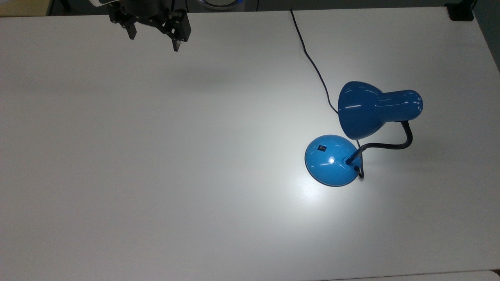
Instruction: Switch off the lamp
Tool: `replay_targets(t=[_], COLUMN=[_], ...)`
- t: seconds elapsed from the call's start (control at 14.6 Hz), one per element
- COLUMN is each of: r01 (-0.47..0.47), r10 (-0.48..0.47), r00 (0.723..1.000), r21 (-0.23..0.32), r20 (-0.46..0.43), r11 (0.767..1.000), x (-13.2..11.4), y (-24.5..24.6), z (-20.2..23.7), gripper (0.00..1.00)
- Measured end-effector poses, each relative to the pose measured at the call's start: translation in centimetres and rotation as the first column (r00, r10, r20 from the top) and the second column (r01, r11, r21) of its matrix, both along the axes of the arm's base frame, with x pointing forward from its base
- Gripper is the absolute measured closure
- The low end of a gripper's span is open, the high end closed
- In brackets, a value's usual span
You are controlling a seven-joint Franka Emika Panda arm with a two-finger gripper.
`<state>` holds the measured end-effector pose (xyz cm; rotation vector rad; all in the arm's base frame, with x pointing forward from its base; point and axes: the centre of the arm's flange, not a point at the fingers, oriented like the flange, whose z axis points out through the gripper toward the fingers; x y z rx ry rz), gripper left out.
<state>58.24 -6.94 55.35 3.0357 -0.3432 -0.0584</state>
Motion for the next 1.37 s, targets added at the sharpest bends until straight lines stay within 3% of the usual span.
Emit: replay_targets(t=[0.48, 0.75, 0.82, 0.89, 0.96, 1.1, 1.24, 1.3, 1.37], r01=[0.02, -0.097, -0.13, -0.182, -0.23, -0.401, -0.514, -0.578, -0.642], r10=[-0.02, 0.096, 0.127, 0.177, 0.223, 0.385, 0.486, 0.541, 0.594], r00=[1.0, 0.995, 0.991, 0.983, 0.972, 0.914, 0.854, 0.811, 0.761], r21=[0.062, 0.093, 0.112, 0.126, 0.129, 0.142, 0.156, 0.16, 0.169], r20=[0.005, 0.018, 0.032, 0.052, 0.069, 0.131, 0.186, 0.221, 0.261], r11=[0.998, 0.991, 0.985, 0.975, 0.965, 0.905, 0.844, 0.8, 0.748], x=[-0.1, -0.2, -0.3, -0.6, -0.7, -0.6, -0.3, 0.0, 0.1], y=[-0.6, -1.5, -2.1, -2.4, -2.3, 0.3, 3.4, 5.1, 6.8], z=[-0.1, 0.3, 0.7, 1.3, 1.7, 0.8, -1.0, -1.9, -2.7], gripper=[0.0, 0.01, 0.1, 0.28, 0.39, 0.7, 0.91, 0.99, 0.99])
